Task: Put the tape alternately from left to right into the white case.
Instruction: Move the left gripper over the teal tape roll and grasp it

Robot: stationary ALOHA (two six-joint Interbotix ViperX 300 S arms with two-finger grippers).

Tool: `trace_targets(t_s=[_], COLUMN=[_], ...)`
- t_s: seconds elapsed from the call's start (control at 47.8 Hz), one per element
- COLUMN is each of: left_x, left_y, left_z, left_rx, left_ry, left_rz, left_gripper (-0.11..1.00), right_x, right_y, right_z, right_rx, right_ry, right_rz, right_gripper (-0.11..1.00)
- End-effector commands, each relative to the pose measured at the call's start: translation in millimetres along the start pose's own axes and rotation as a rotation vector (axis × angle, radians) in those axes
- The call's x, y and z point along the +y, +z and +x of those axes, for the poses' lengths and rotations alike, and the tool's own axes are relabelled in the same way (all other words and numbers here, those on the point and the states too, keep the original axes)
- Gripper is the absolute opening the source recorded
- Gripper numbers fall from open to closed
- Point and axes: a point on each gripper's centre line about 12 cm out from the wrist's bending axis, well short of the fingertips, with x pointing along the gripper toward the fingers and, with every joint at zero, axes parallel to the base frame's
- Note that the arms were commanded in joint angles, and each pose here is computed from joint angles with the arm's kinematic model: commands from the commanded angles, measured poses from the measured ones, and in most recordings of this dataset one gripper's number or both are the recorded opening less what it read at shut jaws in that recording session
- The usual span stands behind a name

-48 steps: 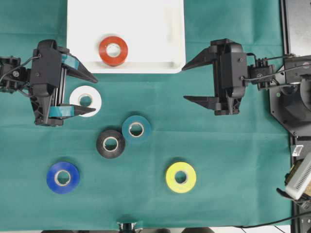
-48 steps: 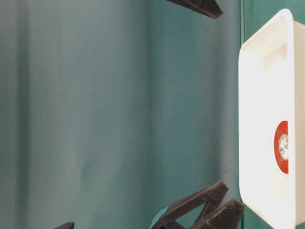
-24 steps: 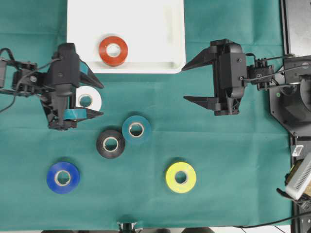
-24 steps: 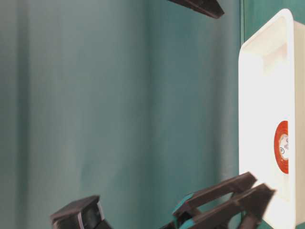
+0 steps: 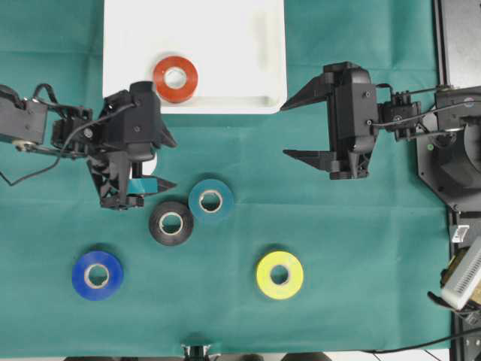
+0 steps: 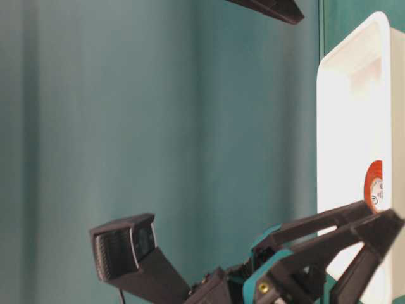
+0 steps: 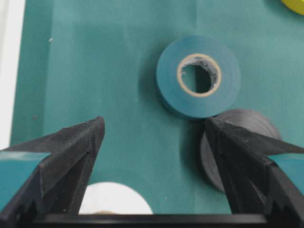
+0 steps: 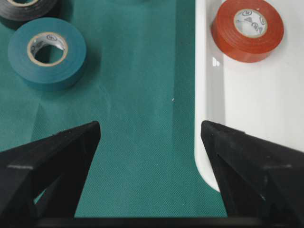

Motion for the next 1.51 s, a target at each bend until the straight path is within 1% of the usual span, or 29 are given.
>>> trace_targets(t_s=[0.0,0.209,0.773,1.296,1.338,1.484], left_x=[-5,-8,-11,-13,-13,-13], left_y=[13,14,15,20,19,16], left_z=[0,8,44,75,79,86], left_rx=[-0.033,-0.026,0.018,0.109,0.123,0.164], left_ry=[-0.011,-0.014,-0.014,-0.003,-0.001,0.005], left_rz=[0.003,0.007,0.013,0.01,0.004,0.003], left_gripper=[0.93,0.93,0.93,0.93,0.93,0.93], right_x=[1,1,1,1,1,1], right_y=[6,6,4,0,0,0], right_z=[-1,0,2,5,6,6], right_rx=[-0.024,-0.021,-0.012,0.007,0.008,0.008], right_ry=[0.006,0.006,0.006,0.004,0.004,0.004], right_rz=[0.001,0.003,0.003,0.004,0.004,0.004], right_gripper=[0.66,0.66,0.66,0.66,0.66,0.66])
